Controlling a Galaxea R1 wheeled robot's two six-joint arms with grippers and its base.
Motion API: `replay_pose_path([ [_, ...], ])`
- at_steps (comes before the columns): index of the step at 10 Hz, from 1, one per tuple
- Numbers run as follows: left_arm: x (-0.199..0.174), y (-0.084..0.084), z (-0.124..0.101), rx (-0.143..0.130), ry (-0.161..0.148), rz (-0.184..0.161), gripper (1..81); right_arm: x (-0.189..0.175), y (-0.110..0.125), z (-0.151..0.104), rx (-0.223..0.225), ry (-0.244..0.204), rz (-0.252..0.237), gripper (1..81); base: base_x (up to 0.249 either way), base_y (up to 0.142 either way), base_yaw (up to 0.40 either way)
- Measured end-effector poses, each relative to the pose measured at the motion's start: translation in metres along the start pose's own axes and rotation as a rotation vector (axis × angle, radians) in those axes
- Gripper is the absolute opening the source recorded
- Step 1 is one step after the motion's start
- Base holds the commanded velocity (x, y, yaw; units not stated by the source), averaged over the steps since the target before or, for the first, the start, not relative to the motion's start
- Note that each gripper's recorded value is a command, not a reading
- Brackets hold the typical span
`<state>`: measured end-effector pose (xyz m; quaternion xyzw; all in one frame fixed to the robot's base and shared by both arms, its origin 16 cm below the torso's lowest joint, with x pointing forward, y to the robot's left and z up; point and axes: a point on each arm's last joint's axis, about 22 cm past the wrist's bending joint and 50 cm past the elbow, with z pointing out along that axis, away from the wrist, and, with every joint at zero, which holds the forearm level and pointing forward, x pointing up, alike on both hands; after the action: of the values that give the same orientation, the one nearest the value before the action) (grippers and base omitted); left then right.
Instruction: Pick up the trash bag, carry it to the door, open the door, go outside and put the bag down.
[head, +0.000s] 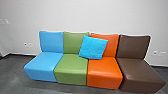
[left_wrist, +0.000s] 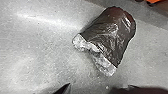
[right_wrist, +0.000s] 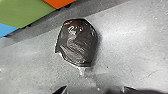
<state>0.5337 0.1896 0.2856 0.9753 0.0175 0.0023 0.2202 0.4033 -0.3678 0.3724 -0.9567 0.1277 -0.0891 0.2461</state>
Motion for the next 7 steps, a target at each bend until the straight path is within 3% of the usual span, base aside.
replay_pose_path([
  [4, 0.016, -0.013, 0.059, -0.01, -0.04, -0.006, 81.1, -0.019, 0.033, 0.051, -0.022, -0.063, 0.037, 81.1, 0.0, 0.0, 0.0],
  [7, 0.018, -0.002, 0.116, -0.01, -0.09, 0.017, 81.1, -0.033, 0.063, 0.071, -0.041, -0.059, 0.084, 81.1, 0.0, 0.0, 0.0],
])
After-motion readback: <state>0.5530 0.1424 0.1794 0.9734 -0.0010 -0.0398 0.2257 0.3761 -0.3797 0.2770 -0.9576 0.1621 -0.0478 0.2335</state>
